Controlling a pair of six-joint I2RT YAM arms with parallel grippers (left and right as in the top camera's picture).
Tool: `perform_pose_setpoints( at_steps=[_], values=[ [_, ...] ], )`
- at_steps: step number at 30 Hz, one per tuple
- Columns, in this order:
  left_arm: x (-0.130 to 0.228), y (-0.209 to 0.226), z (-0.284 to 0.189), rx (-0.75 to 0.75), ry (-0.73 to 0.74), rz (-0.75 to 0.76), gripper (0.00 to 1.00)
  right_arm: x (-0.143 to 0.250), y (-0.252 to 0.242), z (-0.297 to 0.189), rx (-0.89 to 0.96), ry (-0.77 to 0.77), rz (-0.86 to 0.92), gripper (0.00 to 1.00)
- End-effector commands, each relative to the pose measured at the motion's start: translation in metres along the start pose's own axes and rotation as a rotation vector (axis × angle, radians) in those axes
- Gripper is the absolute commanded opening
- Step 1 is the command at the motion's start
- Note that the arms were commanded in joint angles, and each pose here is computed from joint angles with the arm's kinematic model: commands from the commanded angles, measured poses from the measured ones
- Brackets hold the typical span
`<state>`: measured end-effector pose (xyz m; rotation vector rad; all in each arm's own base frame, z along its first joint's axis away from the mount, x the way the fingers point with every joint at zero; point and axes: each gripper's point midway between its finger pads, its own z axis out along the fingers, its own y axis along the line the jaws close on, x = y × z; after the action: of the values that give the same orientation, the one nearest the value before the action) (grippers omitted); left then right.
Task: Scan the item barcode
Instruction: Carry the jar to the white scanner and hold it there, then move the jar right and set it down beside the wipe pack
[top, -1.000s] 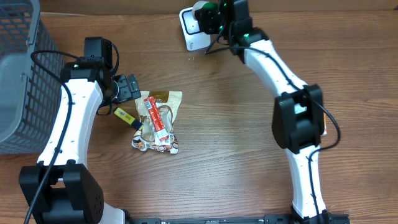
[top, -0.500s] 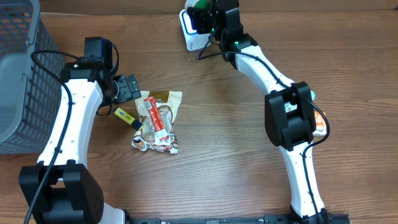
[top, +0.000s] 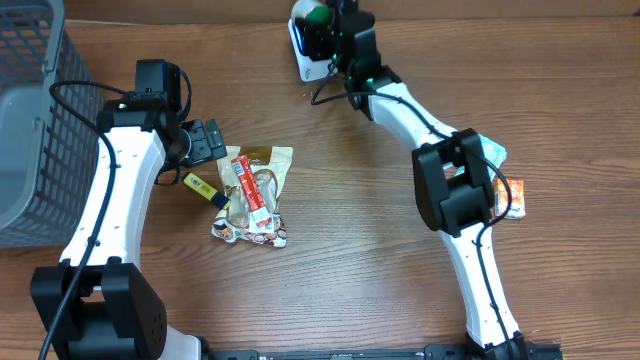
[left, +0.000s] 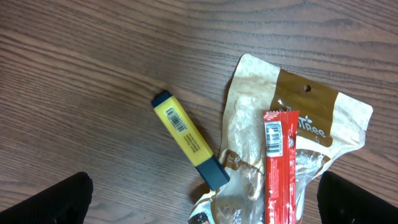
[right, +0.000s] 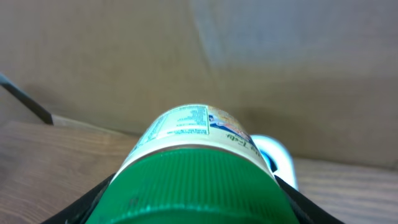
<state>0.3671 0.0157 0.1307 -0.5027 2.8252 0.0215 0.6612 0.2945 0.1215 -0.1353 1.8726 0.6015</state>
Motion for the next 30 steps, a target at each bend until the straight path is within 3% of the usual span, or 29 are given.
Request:
perform_pose_setpoints(
  at_steps=[1, 10, 16, 23, 27, 30],
  values=[
    [-0.005, 0.001, -0.007, 0.002, -0.025, 0.018, 1.00, -0.004, 0.007, 0.002, -0.005, -0.017, 0.000, 0.04],
    [-0.005, 0.001, -0.007, 0.002, -0.025, 0.018, 1.00, -0.015, 0.011, 0.001, -0.023, -0.059, -0.004, 0.04],
    [-0.005, 0.001, -0.007, 0.002, -0.025, 0.018, 1.00, -0.055, 0.018, -0.013, -0.032, -0.114, -0.008, 0.04],
    [-0.005, 0.001, -0.007, 0.002, -0.025, 0.018, 1.00, -0.144, 0.045, -0.068, -0.099, -0.165, -0.017, 0.04],
    [-0.005, 0.001, -0.007, 0.002, -0.025, 0.018, 1.00, -0.174, 0.041, -0.113, -0.060, -0.077, 0.005, 0.04],
    [-0.005, 0.001, -0.007, 0.002, -0.025, 0.018, 1.00, -0.174, 0.025, -0.151, 0.016, 0.043, 0.041, 0.04]
  ],
)
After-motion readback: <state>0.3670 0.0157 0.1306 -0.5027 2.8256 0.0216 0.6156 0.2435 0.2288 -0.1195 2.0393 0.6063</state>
